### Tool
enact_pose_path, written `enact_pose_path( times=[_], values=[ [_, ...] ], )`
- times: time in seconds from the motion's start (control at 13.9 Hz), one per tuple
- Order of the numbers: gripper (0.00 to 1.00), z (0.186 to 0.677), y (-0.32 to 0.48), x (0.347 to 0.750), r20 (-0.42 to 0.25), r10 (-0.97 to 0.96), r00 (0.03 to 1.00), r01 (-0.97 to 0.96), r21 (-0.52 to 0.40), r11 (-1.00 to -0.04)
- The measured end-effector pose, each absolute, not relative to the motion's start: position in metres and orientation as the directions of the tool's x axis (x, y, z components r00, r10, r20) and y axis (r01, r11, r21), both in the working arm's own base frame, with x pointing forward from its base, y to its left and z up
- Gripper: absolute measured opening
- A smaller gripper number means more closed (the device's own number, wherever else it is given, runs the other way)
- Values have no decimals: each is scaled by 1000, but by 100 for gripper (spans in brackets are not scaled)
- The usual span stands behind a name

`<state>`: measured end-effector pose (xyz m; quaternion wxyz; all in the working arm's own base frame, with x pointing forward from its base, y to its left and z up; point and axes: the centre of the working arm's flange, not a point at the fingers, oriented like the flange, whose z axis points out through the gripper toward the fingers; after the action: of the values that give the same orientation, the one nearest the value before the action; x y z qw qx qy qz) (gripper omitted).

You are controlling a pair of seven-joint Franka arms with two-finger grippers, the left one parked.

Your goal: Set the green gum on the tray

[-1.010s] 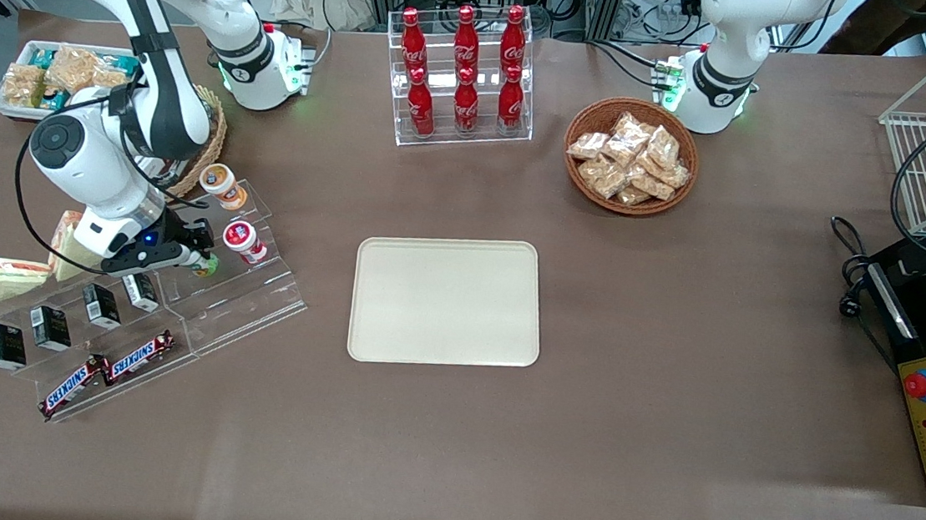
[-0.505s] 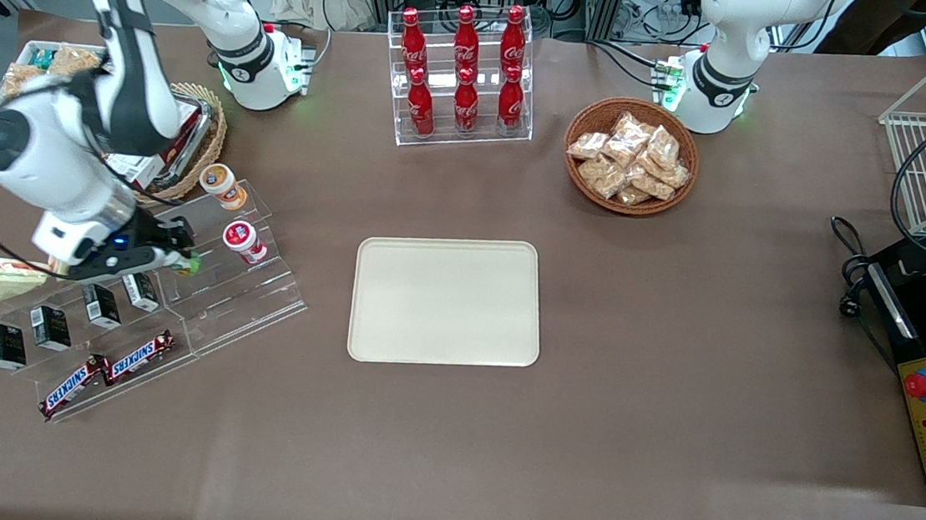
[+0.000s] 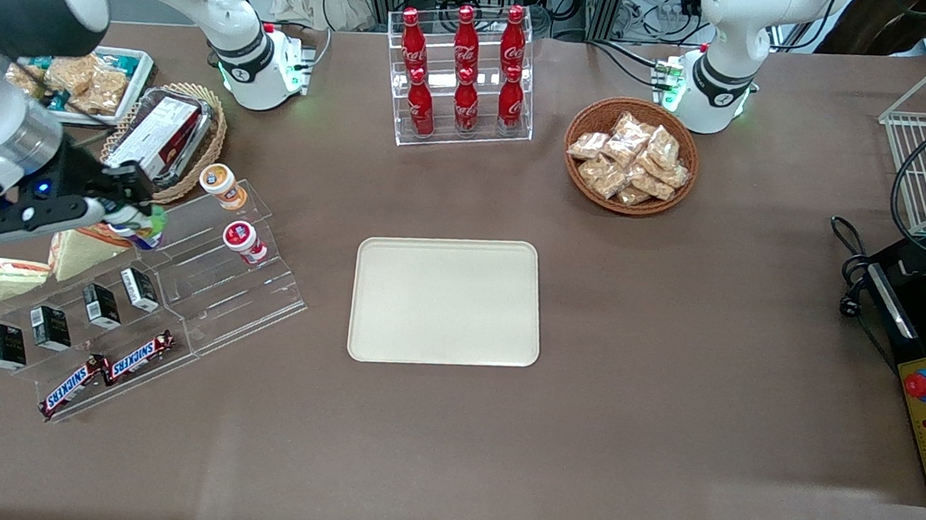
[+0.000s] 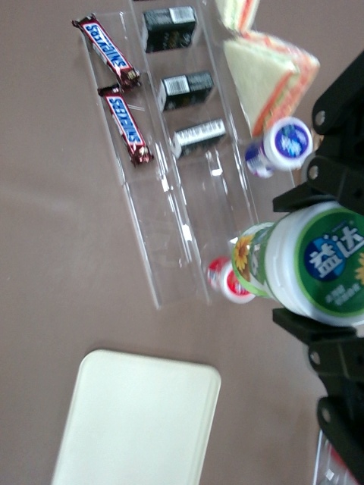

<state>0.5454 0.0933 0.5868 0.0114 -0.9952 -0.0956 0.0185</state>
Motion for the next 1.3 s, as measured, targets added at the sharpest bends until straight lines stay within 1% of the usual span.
enact_pose_path(
  times=[0.22, 0.36, 0.51, 0.58, 0.72, 1.01, 1.15, 1.3],
  values=[
    [58, 588, 196, 523, -48, 23, 999, 21, -40, -999],
    [58, 573, 255, 511, -51, -54, 997, -56, -34, -998],
    [58, 545, 298, 511, -39, -86, 996, -88, -37, -995],
    [58, 522, 312, 514, -38, -104, 994, -106, -35, -994],
    [58, 462, 332, 515, -22, -144, 989, -145, -42, -989],
    [58, 343, 348, 489, 4, -181, 983, -181, -52, -982],
    [58, 298, 347, 474, 13, -183, 983, -182, -53, -982],
    [58, 264, 350, 459, 22, -193, 981, -191, -57, -980]
  ],
)
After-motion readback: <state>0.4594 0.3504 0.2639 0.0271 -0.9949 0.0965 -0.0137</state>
